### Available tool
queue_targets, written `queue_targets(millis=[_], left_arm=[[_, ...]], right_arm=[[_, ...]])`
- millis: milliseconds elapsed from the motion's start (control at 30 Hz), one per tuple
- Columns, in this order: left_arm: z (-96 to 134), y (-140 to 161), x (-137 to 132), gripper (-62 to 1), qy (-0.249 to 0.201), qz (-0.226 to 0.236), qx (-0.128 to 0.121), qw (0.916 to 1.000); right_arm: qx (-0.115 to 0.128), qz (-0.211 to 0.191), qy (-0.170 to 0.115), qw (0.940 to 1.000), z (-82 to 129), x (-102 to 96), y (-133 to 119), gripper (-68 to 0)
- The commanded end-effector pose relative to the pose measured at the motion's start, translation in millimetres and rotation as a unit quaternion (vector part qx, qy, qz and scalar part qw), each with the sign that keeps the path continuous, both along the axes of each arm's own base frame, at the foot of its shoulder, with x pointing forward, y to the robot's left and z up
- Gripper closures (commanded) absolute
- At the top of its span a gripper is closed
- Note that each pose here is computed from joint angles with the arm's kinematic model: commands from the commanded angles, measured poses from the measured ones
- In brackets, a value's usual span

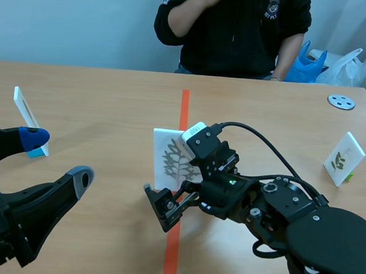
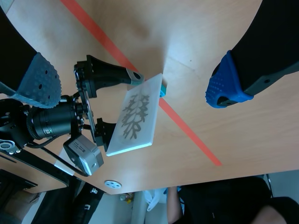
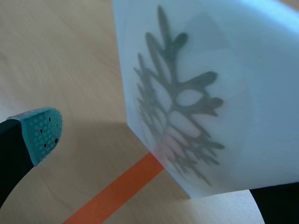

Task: Sort the leaf by its shape. The table is split by an orange tape line. A compound leaf with several leaflets goes to the left side, a simple leaf with one blade goes to the right side. Return to the home posture when a red brick is placed on the table.

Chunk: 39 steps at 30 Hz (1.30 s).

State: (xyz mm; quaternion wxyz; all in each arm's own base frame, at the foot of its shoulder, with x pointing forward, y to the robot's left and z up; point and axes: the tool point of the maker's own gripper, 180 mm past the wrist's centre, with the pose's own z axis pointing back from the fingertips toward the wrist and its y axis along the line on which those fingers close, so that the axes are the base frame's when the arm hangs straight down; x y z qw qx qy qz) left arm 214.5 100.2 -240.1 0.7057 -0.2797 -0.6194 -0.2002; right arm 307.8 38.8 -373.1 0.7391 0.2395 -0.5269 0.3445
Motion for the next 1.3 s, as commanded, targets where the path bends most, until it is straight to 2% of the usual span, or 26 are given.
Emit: queue_targets(millis=[0, 333, 467, 533, 767, 933, 1133, 1267], left_arm=[[5, 2, 2, -62.3, -0.008, 0.003, -0.005, 0.9999], [5, 2, 2, -62.3, -0.008, 0.003, -0.005, 0.9999], [5, 2, 2, -62.3, -0.008, 0.003, -0.005, 0.9999], [5, 2, 2, -62.3, -0.008, 0.003, -0.005, 0.9999], [5, 2, 2, -62.3, -0.008, 0.003, -0.005, 0.9999], [5, 2, 2, -62.3, -0.008, 0.003, -0.005, 0.9999], [5, 2, 2, -62.3, -0.008, 0.003, -0.005, 0.9999], [5, 2, 2, -62.3, -0.008, 0.003, -0.005, 0.9999]], right_arm=[[0.0, -0.002, -0.019, 0.9998, 9, 6.1, -3, -55.3], [-0.003, -0.005, -0.017, 0.9998, 5, 2.7, -6, -24.5], [0.002, -0.008, -0.025, 0.9997, 12, 5.4, -6, -9.2], [0.007, -0.012, -0.032, 0.9994, 18, 6.6, -7, -4.4], [0.024, -0.021, -0.073, 0.9969, 54, 1.5, -16, -3.5], [0.025, -0.043, -0.106, 0.9931, 81, -2.7, -40, -3.5], [0.035, -0.121, -0.111, 0.9858, 102, 1.9, -94, -3.5], [0.033, -0.188, -0.107, 0.9758, 104, 7.7, -141, -3.5]])
